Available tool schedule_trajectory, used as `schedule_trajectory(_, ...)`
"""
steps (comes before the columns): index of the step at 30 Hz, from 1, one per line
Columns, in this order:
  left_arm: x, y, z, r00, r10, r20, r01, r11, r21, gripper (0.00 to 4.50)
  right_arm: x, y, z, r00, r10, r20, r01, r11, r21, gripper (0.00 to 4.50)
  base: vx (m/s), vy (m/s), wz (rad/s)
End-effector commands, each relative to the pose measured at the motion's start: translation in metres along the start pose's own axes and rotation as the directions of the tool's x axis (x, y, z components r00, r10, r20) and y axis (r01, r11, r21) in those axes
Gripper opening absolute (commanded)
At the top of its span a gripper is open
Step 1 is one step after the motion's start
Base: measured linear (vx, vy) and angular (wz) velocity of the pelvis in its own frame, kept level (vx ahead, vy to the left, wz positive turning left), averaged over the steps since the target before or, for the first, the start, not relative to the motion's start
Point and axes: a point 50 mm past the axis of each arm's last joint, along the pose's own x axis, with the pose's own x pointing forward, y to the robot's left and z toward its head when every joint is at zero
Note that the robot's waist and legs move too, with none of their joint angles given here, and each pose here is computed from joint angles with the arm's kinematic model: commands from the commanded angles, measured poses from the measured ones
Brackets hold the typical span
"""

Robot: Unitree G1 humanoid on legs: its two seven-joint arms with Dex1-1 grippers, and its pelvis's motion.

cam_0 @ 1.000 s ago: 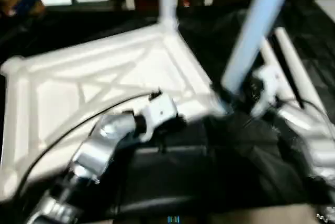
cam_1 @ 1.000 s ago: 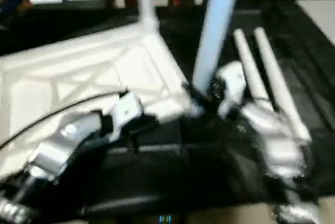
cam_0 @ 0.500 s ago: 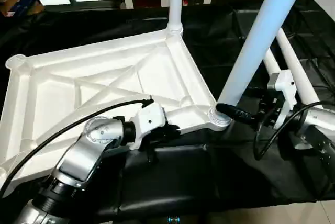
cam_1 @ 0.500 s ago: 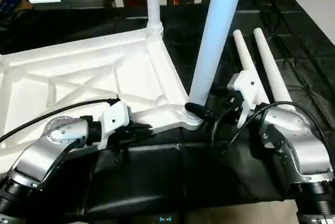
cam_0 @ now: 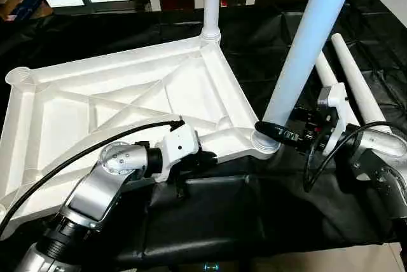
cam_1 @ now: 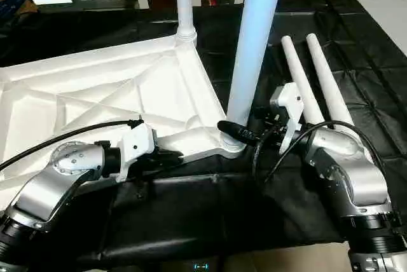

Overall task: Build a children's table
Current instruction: Rotate leg to tighten

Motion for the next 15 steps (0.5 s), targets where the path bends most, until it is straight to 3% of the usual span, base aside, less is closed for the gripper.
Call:
schedule_trajectory(1, 0.002, -0.011, -0.008, 0.998, -0.065, -0.026, 0.064, 0.998, -0.022, 0.00, -0.005, -0.003, 0.000, 0.999, -0.045, -0.002, 0.045, 0.999, 0.007, 2.59, 0.000, 0.000, 0.00)
schedule_trajectory(6, 0.004, -0.011, -0.008, 0.997, -0.062, -0.036, 0.061, 0.998, -0.023, 0.00, -0.004, -0.003, -0.007, 0.996, -0.086, -0.024, 0.087, 0.996, 0.030, 2.19, 0.000, 0.000, 0.00)
schedule_trajectory(9, 0.009, -0.010, -0.011, 0.997, -0.034, -0.069, 0.032, 0.999, -0.026, 0.00, 0.003, -0.007, -0.021, 0.977, -0.195, -0.080, 0.199, 0.979, 0.035, 2.09, 0.000, 0.000, 0.00)
schedule_trajectory(12, 0.024, -0.006, -0.012, 0.993, 0.050, -0.111, -0.057, 0.997, -0.057, 0.00, 0.017, -0.014, -0.042, 0.904, -0.404, -0.138, 0.417, 0.905, 0.085, 2.01, -0.019, -0.001, -0.01)
schedule_trajectory(13, 0.036, -0.005, -0.009, 0.988, 0.088, -0.128, -0.099, 0.992, -0.078, 0.00, 0.024, -0.022, -0.053, 0.819, -0.552, -0.156, 0.572, 0.810, 0.133, 1.99, -0.056, -0.002, -0.02)
schedule_trajectory(14, 0.036, -0.005, -0.009, 0.988, 0.088, -0.128, -0.099, 0.992, -0.078, 0.00, 0.024, -0.022, -0.053, 0.818, -0.553, -0.156, 0.572, 0.809, 0.133, 1.99, -0.067, 0.003, -0.03)
schedule_trajectory(15, 0.046, -0.005, -0.007, 0.984, 0.113, -0.139, -0.126, 0.988, -0.086, 0.00, 0.028, -0.027, -0.060, 0.740, -0.650, -0.176, 0.673, 0.722, 0.162, 1.98, -0.063, 0.008, -0.03)
